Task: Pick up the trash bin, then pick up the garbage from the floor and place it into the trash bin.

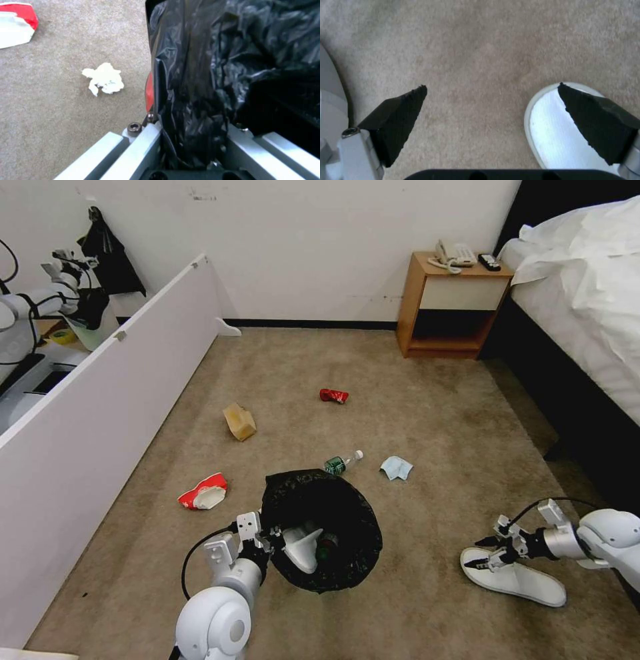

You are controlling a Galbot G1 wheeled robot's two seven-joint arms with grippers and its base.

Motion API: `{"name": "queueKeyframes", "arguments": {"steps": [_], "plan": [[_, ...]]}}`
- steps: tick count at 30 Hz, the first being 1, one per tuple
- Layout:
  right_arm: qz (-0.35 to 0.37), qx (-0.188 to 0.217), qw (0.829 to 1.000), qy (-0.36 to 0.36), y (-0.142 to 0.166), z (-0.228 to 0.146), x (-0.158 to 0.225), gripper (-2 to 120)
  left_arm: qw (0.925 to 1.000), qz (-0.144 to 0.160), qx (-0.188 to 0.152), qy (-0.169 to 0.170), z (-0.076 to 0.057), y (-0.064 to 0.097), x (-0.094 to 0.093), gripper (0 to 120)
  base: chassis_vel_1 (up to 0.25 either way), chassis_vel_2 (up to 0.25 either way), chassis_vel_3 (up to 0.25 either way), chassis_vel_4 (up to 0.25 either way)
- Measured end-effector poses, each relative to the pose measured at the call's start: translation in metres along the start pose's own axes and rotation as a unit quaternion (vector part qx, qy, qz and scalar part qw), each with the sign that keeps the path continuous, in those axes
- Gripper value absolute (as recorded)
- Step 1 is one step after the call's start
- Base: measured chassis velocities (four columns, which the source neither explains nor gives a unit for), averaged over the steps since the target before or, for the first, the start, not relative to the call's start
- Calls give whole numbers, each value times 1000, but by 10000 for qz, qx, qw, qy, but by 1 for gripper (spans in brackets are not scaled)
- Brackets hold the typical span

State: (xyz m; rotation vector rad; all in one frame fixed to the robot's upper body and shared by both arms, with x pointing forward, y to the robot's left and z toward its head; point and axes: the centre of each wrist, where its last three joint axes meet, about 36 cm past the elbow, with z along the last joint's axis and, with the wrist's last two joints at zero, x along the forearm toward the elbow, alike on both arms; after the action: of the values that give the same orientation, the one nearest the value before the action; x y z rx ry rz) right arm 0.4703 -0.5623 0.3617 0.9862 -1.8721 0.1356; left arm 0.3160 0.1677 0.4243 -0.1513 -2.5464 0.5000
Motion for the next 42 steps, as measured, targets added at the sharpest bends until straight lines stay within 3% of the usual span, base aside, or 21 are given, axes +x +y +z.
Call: {"name": "queueKeyframes", "arguments": {"steps": [29, 42], "plan": [[321, -94, 9987, 377, -18, 22, 26, 100, 9999, 35, -61, -97, -2, 2, 6, 0, 0, 0, 0, 0], [286, -61, 9983, 504, -23, 24, 12, 100, 9999, 28, -48, -120, -4, 4, 5, 0, 0, 0, 0, 0]]}}
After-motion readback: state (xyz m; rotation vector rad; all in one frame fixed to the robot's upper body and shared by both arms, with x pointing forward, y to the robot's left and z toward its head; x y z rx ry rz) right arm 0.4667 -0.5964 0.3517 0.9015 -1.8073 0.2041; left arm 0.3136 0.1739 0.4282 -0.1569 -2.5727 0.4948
